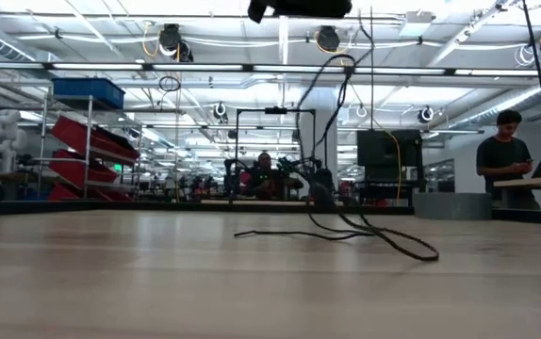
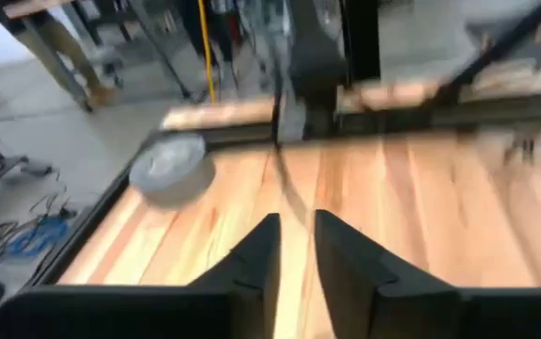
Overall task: Coil cords
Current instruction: Coil the black wire onto the spool
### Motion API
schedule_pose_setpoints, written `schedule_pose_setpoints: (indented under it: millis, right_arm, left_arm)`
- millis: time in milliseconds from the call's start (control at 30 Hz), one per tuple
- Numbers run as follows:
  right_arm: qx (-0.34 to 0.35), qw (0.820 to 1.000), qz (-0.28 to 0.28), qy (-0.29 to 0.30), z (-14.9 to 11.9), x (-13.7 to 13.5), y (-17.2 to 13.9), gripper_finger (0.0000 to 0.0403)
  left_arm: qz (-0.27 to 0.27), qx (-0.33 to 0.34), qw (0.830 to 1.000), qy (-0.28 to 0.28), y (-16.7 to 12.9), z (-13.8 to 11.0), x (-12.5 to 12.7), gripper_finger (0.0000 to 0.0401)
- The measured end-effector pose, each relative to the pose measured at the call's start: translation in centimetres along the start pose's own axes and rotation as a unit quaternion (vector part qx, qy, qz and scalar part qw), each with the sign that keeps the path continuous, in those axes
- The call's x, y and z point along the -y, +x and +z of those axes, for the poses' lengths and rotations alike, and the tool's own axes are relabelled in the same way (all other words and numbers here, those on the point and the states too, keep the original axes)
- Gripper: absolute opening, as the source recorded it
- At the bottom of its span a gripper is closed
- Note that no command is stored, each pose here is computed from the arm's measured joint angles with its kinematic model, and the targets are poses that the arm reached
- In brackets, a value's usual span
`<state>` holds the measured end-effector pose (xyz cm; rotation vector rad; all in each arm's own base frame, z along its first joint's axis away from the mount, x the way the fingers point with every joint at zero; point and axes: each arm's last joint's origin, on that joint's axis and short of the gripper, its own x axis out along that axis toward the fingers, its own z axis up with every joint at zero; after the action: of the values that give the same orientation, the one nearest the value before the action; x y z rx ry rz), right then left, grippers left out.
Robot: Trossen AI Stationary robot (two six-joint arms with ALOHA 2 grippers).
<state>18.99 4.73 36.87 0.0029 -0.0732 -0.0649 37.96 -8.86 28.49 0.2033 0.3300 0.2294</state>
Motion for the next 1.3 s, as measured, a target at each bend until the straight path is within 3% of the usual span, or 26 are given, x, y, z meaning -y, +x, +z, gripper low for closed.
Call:
schedule_pose_setpoints:
  millis: [267,567,667,933,1300]
  right_arm:
    - [0.007,1.0,-0.002,0.0,0.2,0.0,0.0,0.0]
    - [0.019,1.0,-0.007,-0.004,0.4,0.0,0.0,0.0]
    - [0.018,1.0,-0.022,-0.011,0.4,0.1,0.0,0.0]
    - [0.029,0.999,-0.035,-0.02,0.6,0.2,0.0,0.0]
    - [0.034,0.999,-0.033,-0.023,0.7,0.2,0.0,0.0]
  left_arm:
    - [-0.036,-0.046,0.998,0.019,-1.6,-0.1,-0.2,0.0139]
    - [-0.092,-0.055,0.991,-0.083,-1.8,-0.6,1.7,0.0151]
    - [-0.107,-0.053,0.989,-0.089,-2.0,-1.1,3.0,0.0151]
    - [-0.072,-0.072,0.987,-0.124,-0.5,-3.0,4.9,0.0151]
    - [-0.062,-0.059,0.985,-0.152,1.7,-4.8,6.3,0.015]
